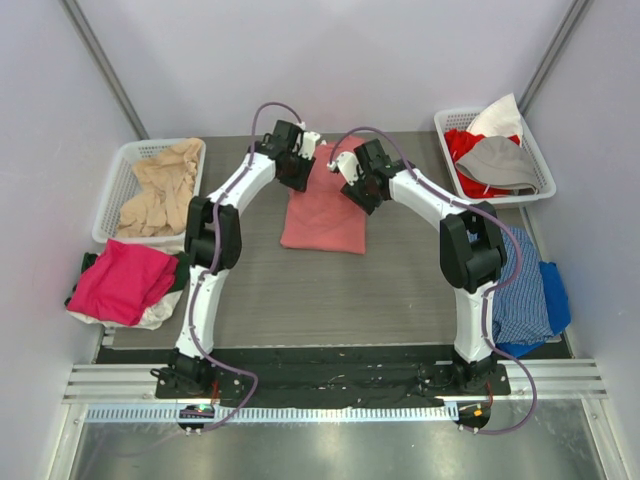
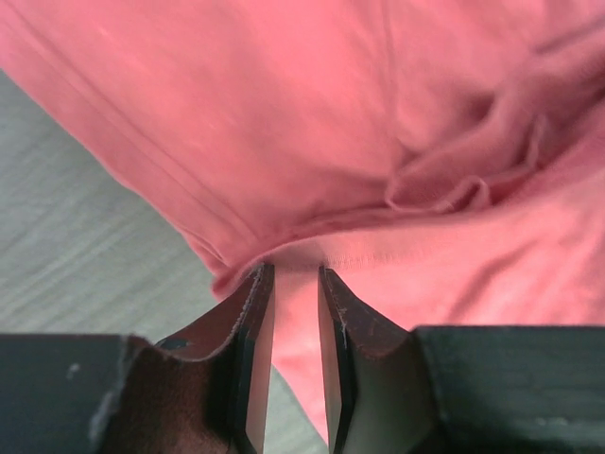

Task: Fold and stack the t-shirts
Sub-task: Fold the tshirt

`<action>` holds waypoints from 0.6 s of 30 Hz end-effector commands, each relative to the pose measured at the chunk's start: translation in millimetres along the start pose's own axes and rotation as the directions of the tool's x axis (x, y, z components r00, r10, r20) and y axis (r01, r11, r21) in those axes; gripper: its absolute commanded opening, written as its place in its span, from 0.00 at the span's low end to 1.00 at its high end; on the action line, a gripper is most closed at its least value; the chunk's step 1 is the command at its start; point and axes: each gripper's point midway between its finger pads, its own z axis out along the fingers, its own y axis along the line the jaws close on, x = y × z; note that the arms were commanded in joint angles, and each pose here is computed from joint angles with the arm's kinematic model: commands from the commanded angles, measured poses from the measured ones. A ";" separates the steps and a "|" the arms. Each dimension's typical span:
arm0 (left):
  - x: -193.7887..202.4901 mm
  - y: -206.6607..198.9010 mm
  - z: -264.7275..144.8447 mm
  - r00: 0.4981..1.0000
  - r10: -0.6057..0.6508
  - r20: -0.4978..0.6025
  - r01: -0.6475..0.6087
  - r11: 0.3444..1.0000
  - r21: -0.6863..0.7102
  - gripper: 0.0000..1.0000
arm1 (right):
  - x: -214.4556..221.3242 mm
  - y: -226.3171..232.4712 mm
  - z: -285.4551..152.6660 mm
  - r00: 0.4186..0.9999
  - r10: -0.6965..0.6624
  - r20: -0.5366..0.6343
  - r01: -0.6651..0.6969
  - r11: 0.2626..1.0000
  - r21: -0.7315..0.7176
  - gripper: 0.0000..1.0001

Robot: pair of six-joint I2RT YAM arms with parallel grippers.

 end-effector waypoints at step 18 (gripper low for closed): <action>-34.6 51.1 -34.5 0.991 0.044 0.129 -0.009 0.967 -0.255 0.27 | -29.6 -31.6 -36.2 0.991 0.064 0.119 -0.081 0.986 0.147 0.53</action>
